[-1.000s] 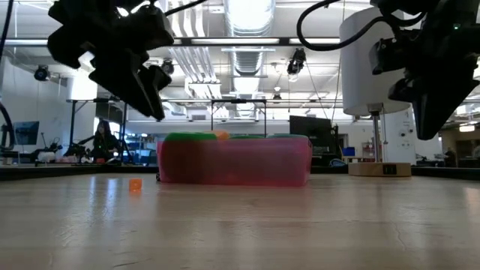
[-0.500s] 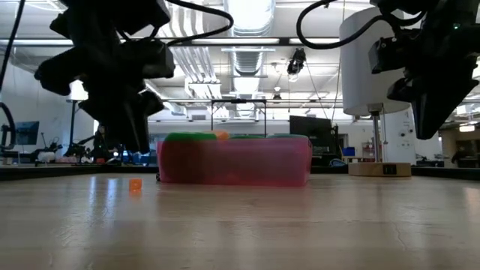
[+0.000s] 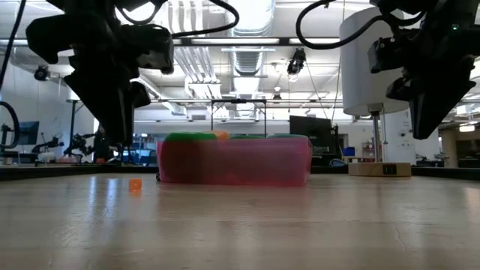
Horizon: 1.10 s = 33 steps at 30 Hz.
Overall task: Pick & Place Dice
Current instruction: Put the small orange die into the pink bin
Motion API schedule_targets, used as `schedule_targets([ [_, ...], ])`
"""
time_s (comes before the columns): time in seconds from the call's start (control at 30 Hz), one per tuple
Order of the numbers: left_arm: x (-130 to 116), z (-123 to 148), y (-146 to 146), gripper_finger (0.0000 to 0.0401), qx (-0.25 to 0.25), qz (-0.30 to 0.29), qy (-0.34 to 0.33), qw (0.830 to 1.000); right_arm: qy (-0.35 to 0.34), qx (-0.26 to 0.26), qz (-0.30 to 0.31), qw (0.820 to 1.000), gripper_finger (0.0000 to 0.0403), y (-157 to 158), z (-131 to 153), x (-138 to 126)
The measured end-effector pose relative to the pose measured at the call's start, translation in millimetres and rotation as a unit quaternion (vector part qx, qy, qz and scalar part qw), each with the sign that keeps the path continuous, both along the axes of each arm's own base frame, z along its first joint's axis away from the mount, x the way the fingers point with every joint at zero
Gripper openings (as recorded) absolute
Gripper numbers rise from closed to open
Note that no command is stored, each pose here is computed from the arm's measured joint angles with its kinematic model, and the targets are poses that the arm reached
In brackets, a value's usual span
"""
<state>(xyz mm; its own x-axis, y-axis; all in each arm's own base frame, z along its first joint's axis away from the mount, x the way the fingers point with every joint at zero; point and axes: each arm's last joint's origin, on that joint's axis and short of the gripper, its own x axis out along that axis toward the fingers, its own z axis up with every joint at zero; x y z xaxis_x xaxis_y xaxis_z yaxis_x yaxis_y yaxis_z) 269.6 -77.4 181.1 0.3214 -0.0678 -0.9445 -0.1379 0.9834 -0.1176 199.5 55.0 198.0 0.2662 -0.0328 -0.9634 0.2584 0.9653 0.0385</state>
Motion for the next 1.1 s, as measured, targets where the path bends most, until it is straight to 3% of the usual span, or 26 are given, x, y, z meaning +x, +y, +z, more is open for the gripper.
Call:
schedule_targets([
  [0.5, 0.6, 0.2, 0.2, 0.0123, -0.014, 0.059, 0.005, 0.998, 0.0, 0.0, 0.0, 1.0, 0.0034, 0.0, 0.1, 0.0],
  [0.73, 4.3, -1.3, -0.7, 0.012, -0.016, 0.06, -0.008, 0.998, 0.0, 0.0, 0.0, 1.0, 0.0034, 0.0, 0.0, 0.0],
  [1.1, 11.2, -24.2, 0.1, 0.012, 0.036, 0.043, 0.018, 0.998, -0.002, -0.001, 0.006, 1.0, 0.0034, 0.1, 0.1, 0.3],
])
